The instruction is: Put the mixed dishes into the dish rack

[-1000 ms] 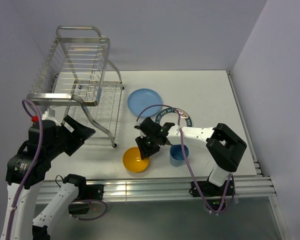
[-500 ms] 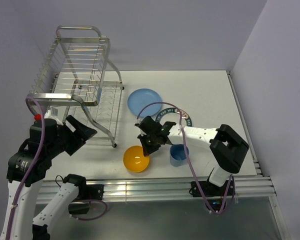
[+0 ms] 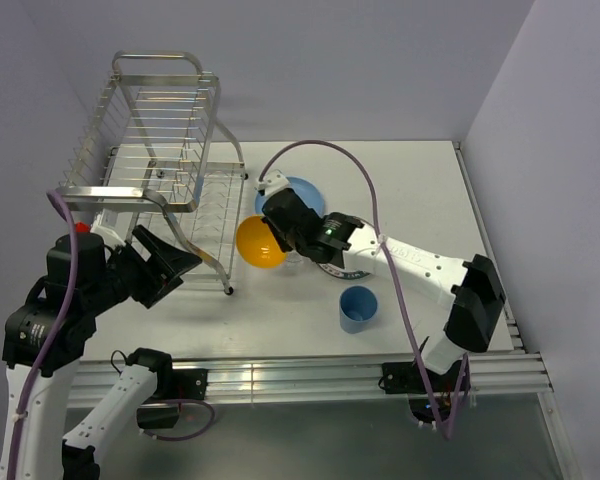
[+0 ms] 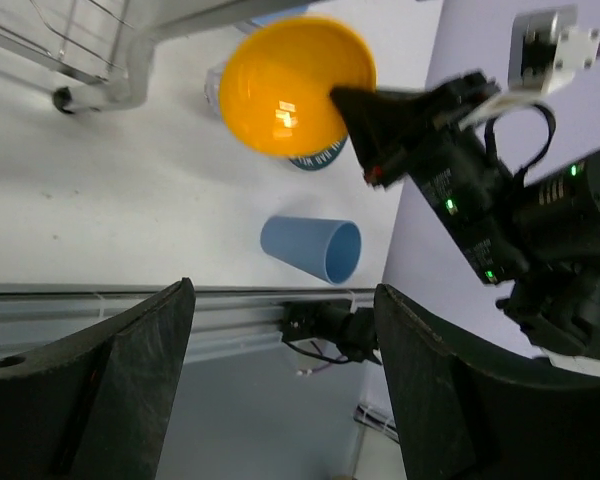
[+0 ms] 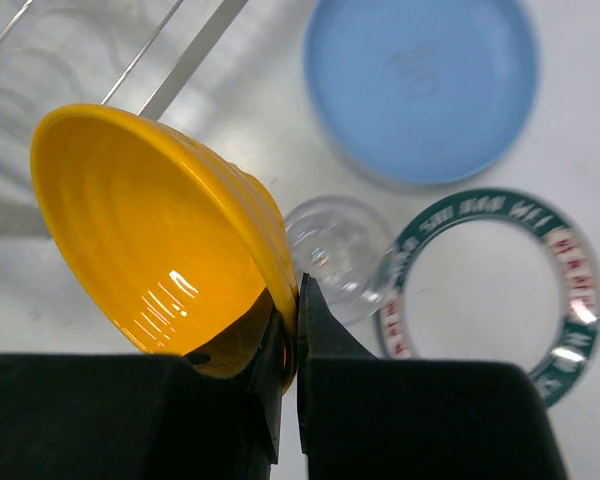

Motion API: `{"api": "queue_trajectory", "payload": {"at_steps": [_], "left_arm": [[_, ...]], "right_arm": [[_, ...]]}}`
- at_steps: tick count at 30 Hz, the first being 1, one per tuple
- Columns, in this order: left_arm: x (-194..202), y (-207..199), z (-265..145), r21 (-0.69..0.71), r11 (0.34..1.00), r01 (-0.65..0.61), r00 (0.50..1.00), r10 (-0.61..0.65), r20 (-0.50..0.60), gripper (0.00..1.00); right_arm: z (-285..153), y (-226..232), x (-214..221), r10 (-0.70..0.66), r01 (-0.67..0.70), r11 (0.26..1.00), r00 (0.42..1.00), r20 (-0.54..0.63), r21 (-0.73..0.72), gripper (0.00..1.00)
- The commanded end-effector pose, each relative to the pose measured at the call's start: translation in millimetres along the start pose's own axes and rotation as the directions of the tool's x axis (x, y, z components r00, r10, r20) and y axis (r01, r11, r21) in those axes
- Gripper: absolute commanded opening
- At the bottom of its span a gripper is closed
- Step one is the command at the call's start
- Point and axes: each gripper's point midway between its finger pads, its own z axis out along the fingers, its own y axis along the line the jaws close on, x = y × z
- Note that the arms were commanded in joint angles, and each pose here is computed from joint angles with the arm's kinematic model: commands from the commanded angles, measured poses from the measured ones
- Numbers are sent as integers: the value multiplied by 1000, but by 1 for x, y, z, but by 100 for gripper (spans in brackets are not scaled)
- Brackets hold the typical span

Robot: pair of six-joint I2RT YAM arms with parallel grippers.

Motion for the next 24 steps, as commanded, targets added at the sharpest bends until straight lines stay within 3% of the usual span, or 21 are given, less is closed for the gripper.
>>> {"api": "queue_trajectory", "payload": {"at_steps": [1, 6, 11, 18, 24], "left_arm": [[5, -26, -14, 105, 993, 49, 998, -45, -37, 78], [4, -47, -29, 207, 974, 95, 995, -92, -26, 77], [7, -67, -54, 321, 946, 44, 999, -41, -16, 77], [13, -65, -63, 313, 949, -31, 999, 38, -16, 77], [20, -54, -68, 325, 946, 2, 1000, -1, -5, 77]], "right_arm": [[11, -26, -47, -123, 91, 968, 985, 123, 233, 0], [35, -21, -72, -172, 95, 918, 970, 173, 384, 0], [35, 2, -102, -265, 82, 872, 908, 324, 483, 0], [26, 35, -115, -252, 53, 922, 835, 489, 385, 0], [38, 45, -106, -233, 58, 944, 817, 528, 326, 0]]}}
